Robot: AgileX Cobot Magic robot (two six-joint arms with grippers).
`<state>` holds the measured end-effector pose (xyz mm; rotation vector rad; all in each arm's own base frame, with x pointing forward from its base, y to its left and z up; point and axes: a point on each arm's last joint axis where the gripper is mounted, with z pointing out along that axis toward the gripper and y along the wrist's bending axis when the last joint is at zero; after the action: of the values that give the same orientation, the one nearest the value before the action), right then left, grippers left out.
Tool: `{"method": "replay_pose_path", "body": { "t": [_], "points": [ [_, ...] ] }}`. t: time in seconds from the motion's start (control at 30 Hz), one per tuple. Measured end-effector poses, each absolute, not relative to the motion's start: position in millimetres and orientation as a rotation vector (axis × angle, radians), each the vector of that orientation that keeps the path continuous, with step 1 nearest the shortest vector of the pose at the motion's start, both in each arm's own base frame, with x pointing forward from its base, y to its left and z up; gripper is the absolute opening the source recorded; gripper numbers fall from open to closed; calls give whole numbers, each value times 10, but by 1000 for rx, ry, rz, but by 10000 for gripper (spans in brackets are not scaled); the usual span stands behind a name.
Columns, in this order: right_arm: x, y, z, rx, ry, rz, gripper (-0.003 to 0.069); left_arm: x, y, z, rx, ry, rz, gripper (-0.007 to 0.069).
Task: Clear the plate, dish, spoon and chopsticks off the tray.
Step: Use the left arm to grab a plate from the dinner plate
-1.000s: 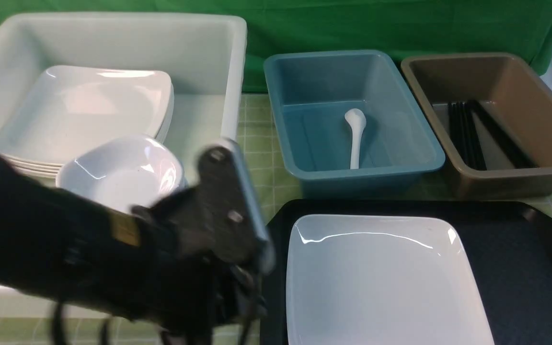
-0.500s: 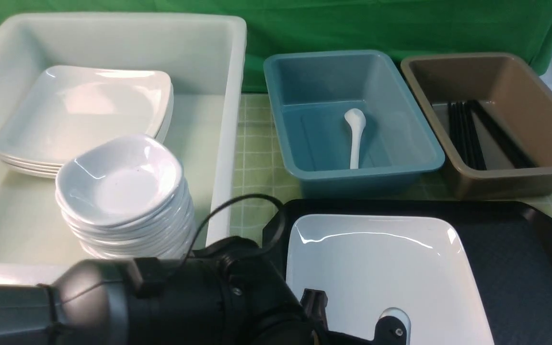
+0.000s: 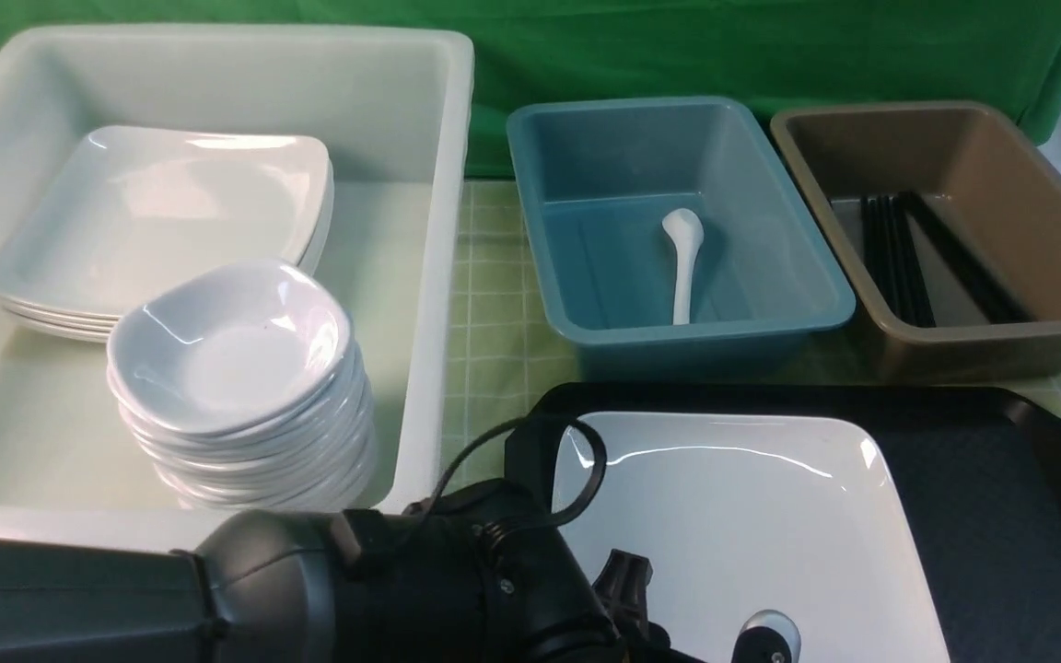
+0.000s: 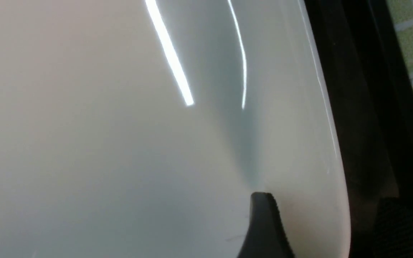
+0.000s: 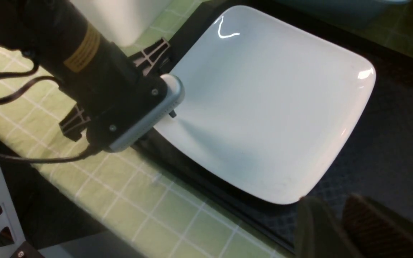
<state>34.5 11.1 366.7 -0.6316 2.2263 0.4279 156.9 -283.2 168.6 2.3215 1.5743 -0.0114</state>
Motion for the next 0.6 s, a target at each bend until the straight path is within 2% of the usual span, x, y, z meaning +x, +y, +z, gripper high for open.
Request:
{"method": "replay_pose_path", "body": {
  "t": [0.27, 0.37, 0.47, 0.6],
  "points": [
    [345, 112, 3667, -632, 2227, 429, 162, 1630, -2877, 1532, 2338, 1577, 46, 377],
    [343, 113, 3666, -633, 2228, 431, 163, 1652, -2897, 1513, 2310, 1612, 65, 342],
    [339, 116, 3665, -635, 2230, 438, 163, 1635, -2913, 1503, 2308, 1619, 78, 248],
    [334, 120, 3663, -637, 2234, 445, 164, 1569, -2937, 1548, 2332, 1569, 100, 229]
  ]
}}
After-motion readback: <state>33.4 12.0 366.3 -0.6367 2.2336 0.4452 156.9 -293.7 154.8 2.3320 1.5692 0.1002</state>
